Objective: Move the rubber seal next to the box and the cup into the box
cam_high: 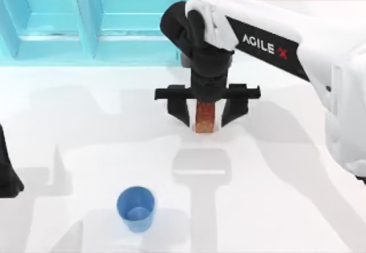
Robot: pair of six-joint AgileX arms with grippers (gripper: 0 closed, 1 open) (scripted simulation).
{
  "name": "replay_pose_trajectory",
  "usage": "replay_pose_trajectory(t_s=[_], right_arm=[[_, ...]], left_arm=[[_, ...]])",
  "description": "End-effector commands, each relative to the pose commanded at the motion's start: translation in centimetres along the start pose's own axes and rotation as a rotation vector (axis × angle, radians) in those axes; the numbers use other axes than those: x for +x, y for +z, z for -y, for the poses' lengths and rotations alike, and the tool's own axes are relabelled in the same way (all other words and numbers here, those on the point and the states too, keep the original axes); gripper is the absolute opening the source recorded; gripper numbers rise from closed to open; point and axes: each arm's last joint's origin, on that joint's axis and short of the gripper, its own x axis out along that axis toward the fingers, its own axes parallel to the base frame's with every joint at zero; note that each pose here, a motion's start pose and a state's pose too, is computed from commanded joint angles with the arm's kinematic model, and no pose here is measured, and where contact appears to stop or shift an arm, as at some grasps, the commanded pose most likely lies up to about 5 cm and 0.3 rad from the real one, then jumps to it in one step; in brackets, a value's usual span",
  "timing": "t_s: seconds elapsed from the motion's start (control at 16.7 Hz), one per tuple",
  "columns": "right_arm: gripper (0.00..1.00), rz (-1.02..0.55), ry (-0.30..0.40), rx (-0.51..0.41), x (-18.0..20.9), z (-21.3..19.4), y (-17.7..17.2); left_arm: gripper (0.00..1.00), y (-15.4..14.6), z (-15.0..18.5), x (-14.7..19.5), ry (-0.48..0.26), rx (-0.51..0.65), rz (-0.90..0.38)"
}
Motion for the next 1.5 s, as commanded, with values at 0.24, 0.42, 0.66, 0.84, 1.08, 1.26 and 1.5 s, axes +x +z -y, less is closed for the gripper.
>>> replay_pose_trajectory(t_s=[0.24,0.42,0.66,0.84,1.08,1.26,1.5], right_arm=[[0.17,0.000,0.000,0.000,0.0,0.0,0.0],[0.00,0.000,0.000,0.000,0.0,0.0,0.0],[0.00,0.000,0.000,0.000,0.0,0.0,0.0],[0.00,0.000,0.000,0.000,0.0,0.0,0.0],[0.00,-0.015,-0.011,0.005,-0.9,1.6,0.3],[0.00,-0.015,-0.011,0.010,-4.1,4.6,0.6],[0.00,-0.002,-0.003,0.004,-9.0,9.1,0.2]], left_arm=[[1.00,0.0,0.0,0.0,0.000,0.000,0.000],[1.00,0.0,0.0,0.0,0.000,0.000,0.000],[1.00,0.0,0.0,0.0,0.000,0.000,0.000],[1.00,0.0,0.0,0.0,0.000,0.000,0.000],[1.00,0.0,0.0,0.0,0.000,0.000,0.000],[1.00,0.0,0.0,0.0,0.000,0.000,0.000],[1.00,0.0,0.0,0.0,0.000,0.000,0.000]])
